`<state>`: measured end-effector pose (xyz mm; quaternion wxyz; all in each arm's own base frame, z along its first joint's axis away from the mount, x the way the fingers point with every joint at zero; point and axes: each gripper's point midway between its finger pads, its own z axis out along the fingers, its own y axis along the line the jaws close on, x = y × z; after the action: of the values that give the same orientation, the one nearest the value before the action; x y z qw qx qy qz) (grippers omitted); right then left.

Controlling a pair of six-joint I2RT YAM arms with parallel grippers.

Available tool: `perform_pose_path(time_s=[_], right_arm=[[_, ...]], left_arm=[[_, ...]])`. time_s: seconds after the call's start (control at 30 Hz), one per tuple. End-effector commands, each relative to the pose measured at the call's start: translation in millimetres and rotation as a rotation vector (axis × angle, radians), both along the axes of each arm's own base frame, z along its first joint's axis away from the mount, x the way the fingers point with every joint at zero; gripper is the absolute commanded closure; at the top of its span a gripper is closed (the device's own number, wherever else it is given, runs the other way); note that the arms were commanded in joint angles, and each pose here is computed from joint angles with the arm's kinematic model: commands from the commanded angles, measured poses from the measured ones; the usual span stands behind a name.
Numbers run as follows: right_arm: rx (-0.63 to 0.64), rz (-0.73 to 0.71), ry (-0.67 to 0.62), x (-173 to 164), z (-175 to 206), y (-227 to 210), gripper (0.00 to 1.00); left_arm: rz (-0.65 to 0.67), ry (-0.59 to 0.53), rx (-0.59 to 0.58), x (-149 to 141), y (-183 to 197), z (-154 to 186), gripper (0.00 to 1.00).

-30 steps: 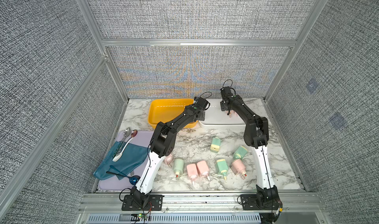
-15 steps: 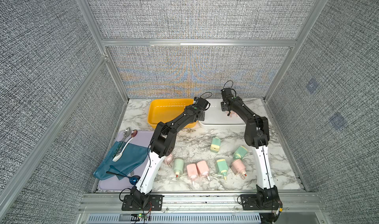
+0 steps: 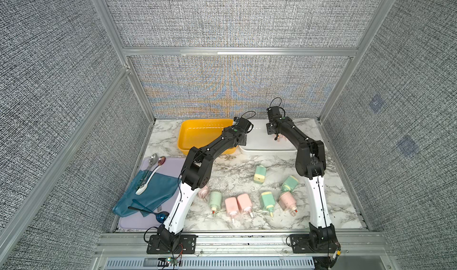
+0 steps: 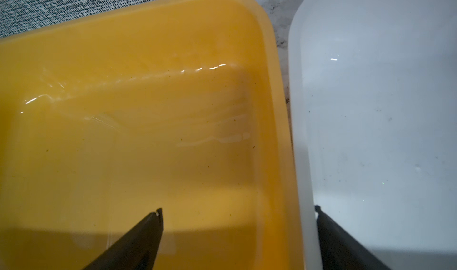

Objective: Place the pencil sharpeners by color into the storage box
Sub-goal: Place the pencil sharpener in the storage box.

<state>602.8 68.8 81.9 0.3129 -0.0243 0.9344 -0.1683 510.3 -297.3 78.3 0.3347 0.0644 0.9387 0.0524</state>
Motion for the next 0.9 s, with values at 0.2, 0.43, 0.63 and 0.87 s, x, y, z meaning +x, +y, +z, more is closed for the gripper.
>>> perform_pose_path(time_s=[0.2, 0.43, 0.63, 0.87], right_arm=[[-0.005, -0.003, -0.02, -1.7, 15.8, -2.4, 0.29], [-0.01, -0.001, -0.039, -2.6, 29.2, -1.3, 0.25], [-0.059, 0.02, -0.067, -3.9, 43.8, -1.7, 0.01], [-0.19, 0.031, -0.036, -2.9, 28.5, -13.6, 0.01]], left_arm=[[-0.002, 0.023, 0.036, -4.2, 6.6, -0.4, 0.0], [-0.006, 0.027, 0.036, -4.5, 5.8, -2.1, 0.0], [-0.008, 0.024, 0.034, -3.1, 5.2, -1.2, 0.0], [-0.009, 0.029, 0.034, -2.2, 4.0, -4.8, 0.0]])
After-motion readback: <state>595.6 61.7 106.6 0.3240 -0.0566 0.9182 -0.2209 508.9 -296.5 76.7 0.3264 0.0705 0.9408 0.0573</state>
